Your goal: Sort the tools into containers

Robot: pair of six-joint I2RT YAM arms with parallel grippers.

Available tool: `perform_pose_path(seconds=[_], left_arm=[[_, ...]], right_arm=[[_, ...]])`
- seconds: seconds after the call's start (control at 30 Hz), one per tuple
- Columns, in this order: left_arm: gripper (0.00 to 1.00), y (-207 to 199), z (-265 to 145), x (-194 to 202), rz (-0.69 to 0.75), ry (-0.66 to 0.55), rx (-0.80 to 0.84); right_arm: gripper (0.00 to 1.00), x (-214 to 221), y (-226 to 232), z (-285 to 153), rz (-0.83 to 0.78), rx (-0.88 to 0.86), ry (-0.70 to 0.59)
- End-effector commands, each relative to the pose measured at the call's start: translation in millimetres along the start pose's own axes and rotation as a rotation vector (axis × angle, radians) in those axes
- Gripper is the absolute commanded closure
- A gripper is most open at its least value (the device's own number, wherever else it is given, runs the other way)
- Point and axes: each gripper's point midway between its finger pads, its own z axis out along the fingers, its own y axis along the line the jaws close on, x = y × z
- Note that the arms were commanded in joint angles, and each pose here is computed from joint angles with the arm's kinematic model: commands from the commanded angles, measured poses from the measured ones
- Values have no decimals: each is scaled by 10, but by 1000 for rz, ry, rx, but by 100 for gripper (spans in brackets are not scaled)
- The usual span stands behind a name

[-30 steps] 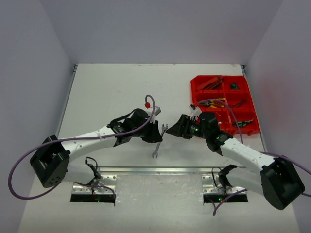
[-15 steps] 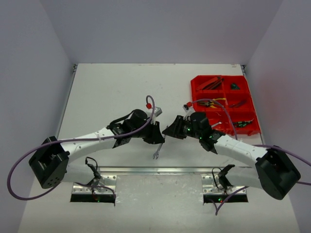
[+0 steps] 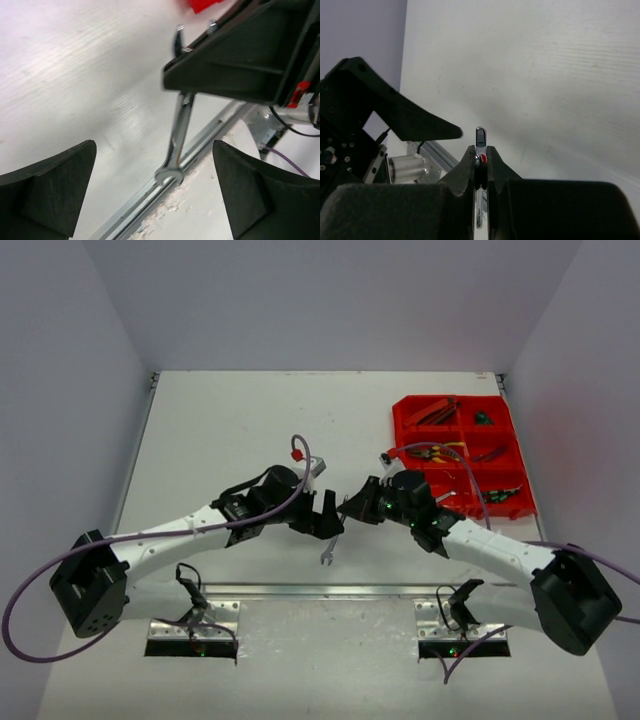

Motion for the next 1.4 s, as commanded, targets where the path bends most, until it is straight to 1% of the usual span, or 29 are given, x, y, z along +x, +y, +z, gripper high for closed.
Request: perform_pose_path(seconds=[0.0, 0.03, 0.13, 0.17, 0.2, 0.23, 0.33, 0.4, 0.47, 0.57, 0.63, 0.77, 0.9, 0.97, 1.1, 1.13, 1.17, 1.2, 1.23, 1.27, 1.3, 1.33, 1.37], left_arm=[[0, 88, -508, -560, 32, -205, -184], [0, 72, -662, -635, 36, -234, -200], [0, 176, -1045, -728, 39, -281, -305], [0, 247, -1168, -716, 41, -290, -351], [0, 267, -1259, -743, 44, -306, -370], [0, 307, -1360, -734, 50, -319, -393], [0, 428, -1520, -659, 68, -345, -436], [0, 444, -1608, -643, 76, -387, -425], [0, 454, -1654, -642, 59, -424, -417], [0, 426, -1670, -631, 78, -485, -363], [0, 465, -1675, -624, 72, -497, -376], [0, 458, -1594, -602, 77, -487, -360], [0, 503, -1466, -533, 91, -423, -382], [0, 508, -1452, -527, 92, -417, -384], [0, 483, -1470, -538, 92, -432, -368], [0, 481, -1475, -538, 92, -434, -366], [0, 482, -1477, -537, 92, -435, -366], [0, 486, -1476, -537, 91, -435, -368], [0, 491, -1478, -538, 90, -435, -372], [0, 498, -1483, -543, 89, -437, -377], [0, 506, -1494, -554, 87, -441, -385], [0, 530, -1512, -564, 79, -446, -401], [0, 576, -1548, -585, 66, -461, -432]], right_arm=[[100, -689, -2, -241, -37, 79, -196], [100, -749, -38, -289, -30, 89, -199], [100, -1103, -290, -530, -5, 177, -283], [100, -1304, -369, -653, 1, 214, -350], [100, -1398, -589, -791, 19, 297, -378], [100, -1507, -635, -885, 15, 328, -420], [100, -1822, -999, -1252, 66, 467, -537], [100, -1995, -1090, -1393, 86, 508, -578], [100, -2129, -1386, -1565, 136, 593, -599], [100, -2215, -1574, -1687, 155, 661, -612], [100, -2195, -1661, -1725, 151, 696, -616], [100, -2147, -1824, -1662, 149, 725, -600], [100, -2082, -1968, -1552, 171, 736, -562], [93, -2061, -2015, -1542, 171, 751, -554], [70, -2039, -2012, -1503, 174, 737, -536], [55, -2031, -1992, -1503, 180, 731, -531], [44, -2027, -1972, -1507, 184, 727, -530], [39, -2032, -1942, -1521, 183, 722, -535], [31, -2030, -1880, -1534, 181, 706, -534], [26, -2037, -1827, -1553, 177, 695, -536], [24, -2058, -1788, -1582, 170, 694, -542], [11, -2077, -1704, -1643, 155, 688, -552], [2, -2098, -1623, -1698, 137, 683, -560]])
